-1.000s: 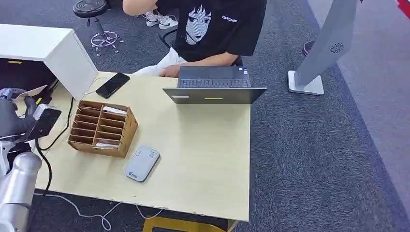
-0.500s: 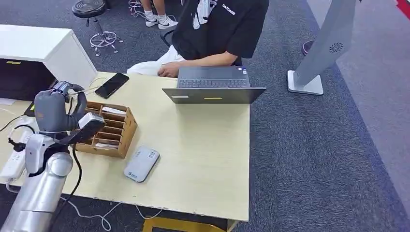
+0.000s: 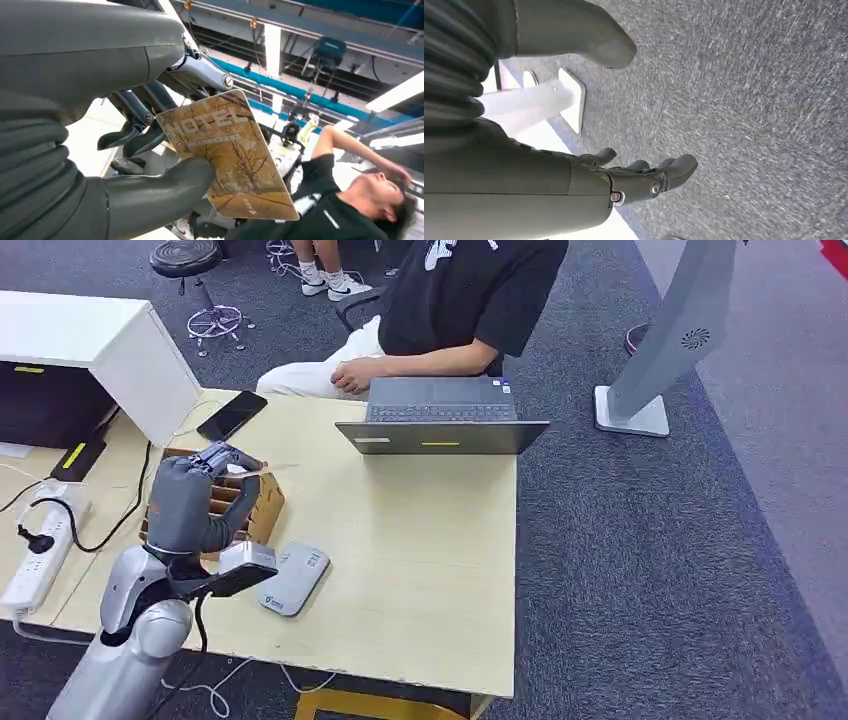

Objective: Pass the card to the sensor for recognition and then transmit it.

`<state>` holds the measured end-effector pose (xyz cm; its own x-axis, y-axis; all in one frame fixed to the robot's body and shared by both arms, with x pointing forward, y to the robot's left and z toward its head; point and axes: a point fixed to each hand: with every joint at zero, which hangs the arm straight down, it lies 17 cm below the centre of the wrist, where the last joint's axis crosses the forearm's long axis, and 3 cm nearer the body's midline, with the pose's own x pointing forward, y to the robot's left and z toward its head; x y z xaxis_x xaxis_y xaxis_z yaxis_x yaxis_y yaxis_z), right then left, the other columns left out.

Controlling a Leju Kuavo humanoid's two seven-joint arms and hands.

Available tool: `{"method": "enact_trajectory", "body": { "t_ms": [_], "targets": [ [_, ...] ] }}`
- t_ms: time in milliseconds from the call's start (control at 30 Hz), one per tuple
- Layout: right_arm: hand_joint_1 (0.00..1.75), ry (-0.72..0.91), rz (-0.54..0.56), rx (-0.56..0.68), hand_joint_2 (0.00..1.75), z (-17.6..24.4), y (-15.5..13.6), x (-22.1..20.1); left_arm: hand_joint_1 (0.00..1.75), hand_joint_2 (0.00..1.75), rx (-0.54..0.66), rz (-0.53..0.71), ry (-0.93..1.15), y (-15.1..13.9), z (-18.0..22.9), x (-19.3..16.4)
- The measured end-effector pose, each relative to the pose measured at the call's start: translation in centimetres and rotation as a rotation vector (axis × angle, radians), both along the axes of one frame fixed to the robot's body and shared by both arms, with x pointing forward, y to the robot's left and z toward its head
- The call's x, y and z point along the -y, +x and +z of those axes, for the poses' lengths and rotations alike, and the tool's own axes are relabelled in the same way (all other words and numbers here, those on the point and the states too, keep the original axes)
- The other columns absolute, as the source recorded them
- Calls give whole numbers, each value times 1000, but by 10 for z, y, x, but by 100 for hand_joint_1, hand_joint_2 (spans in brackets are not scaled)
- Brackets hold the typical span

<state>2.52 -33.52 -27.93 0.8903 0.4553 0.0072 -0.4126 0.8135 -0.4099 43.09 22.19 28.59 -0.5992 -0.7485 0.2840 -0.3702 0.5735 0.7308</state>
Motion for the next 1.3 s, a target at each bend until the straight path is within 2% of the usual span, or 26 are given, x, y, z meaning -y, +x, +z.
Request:
{"method": "enact_trajectory", "body": {
  "t_ms": [333,667,1300],
  "targets": [
    [0,-1,-55,-13,175,0,-10,-4,175,175,-153,-44,-43,-28,-45,5],
    [0,-10,-60,-19,175,0,-16,-4,175,175,-238,-44,-103,-51,-77,0],
    [0,-8,-40,-17,175,0,-17,-4,175,175,-268,4,-203,-63,-96,-25]
  ]
}}
